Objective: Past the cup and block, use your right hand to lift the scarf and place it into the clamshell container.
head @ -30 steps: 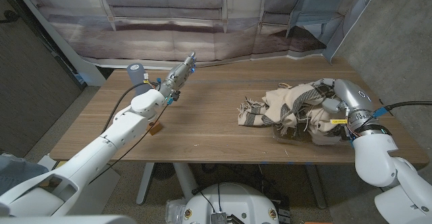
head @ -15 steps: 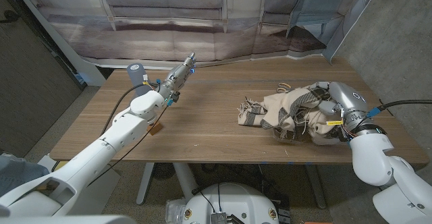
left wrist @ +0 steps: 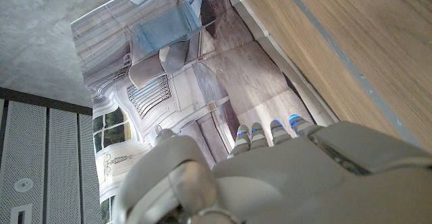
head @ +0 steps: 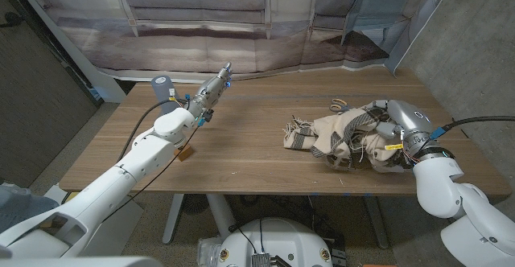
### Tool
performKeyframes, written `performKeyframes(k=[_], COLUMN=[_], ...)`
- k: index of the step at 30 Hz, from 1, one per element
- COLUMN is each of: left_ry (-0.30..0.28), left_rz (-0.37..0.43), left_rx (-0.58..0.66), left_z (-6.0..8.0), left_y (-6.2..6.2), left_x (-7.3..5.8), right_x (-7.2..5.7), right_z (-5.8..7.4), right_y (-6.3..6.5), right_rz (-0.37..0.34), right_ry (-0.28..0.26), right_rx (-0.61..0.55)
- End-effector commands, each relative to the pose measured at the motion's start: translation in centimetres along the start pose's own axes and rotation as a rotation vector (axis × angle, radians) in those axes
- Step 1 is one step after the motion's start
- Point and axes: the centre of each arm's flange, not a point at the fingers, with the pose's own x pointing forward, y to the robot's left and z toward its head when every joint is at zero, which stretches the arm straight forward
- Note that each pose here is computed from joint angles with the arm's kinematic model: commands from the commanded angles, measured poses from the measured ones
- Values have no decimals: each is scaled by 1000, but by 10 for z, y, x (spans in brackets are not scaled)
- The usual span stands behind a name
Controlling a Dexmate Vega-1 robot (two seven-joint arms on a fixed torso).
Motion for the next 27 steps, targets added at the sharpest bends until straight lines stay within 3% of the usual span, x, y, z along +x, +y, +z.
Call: performKeyframes(k=[1, 27], left_ry=[6, -4], left_rz=[-6, 3], left_rx=[6, -1], left_z=[0, 0], left_y=[-2, -6], left_x=[2, -5], right_x=[4, 10], right_z=[-1, -6], right_y=[6, 17], right_rz=[30, 70], right_ry=[7, 8], right_rx=[-41, -77])
